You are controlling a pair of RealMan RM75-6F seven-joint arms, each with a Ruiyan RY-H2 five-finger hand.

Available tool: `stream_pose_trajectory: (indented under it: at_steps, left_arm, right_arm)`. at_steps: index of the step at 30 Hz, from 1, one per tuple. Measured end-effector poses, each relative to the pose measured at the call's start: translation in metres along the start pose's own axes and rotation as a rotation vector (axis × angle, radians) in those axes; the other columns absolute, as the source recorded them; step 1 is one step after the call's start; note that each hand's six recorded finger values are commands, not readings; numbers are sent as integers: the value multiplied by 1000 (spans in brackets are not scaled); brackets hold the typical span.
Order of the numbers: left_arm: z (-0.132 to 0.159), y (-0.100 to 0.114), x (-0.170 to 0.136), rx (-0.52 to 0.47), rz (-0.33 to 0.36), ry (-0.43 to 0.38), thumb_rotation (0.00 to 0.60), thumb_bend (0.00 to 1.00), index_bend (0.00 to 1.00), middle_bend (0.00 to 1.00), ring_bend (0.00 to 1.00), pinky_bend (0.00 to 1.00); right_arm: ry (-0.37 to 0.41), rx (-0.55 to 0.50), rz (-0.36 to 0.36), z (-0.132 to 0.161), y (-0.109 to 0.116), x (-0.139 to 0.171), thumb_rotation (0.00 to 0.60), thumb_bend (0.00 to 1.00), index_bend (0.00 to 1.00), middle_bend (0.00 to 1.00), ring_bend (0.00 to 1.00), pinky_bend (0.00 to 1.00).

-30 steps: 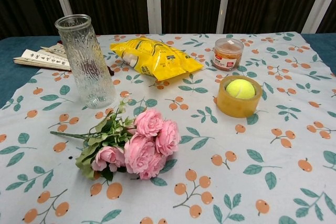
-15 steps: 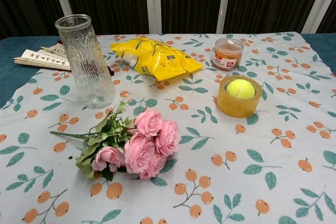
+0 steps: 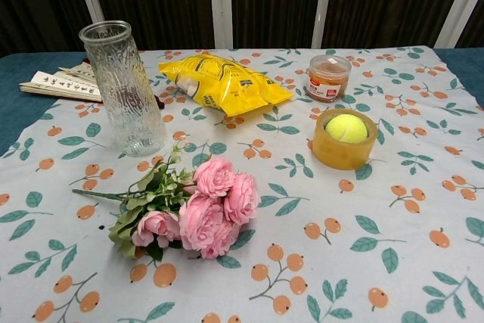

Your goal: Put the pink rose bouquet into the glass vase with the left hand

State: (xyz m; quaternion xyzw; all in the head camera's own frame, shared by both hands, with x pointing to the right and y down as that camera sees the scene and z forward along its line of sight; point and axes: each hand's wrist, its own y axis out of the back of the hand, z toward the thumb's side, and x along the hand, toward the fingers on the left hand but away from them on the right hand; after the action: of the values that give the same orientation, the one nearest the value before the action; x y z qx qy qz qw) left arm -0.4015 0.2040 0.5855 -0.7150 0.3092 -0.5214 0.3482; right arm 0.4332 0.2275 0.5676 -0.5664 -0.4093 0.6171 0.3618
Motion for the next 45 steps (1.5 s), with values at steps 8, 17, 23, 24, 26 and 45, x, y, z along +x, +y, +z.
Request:
stream_pose_trajectory:
  at_steps: [8,17,23,24,26,45]
  left_arm:
    - [66,-8,28,47,-99,-157,600,119,66,38,31,162]
    - [116,-18,62,42,-150,-231,600,100,58,23,7,156]
    - [141,-35,82,2,-192,-265,600,96,56,22,7,156]
    - [146,-38,85,2,-197,-273,600,93,56,21,7,156]
    - [151,-43,88,6,-206,-278,600,79,56,20,7,155]
    - [192,-85,97,26,-350,-342,600,109,83,94,8,156]
  right_arm:
    - [-19,-15,-3,-6,2,-2,600,155,37,0,8,200]
    - [-25,-24,-4,-9,4,-2,600,155,37,0,8,200]
    - [-36,-23,3,-12,4,-3,600,155,37,0,8,201]
    - [-37,-24,1,-12,4,-3,600,155,37,0,8,201]
    - [-39,-24,-2,-13,5,-2,600,155,37,0,8,201]
    - [-46,-40,1,-14,7,-2,600,155,37,0,8,200]
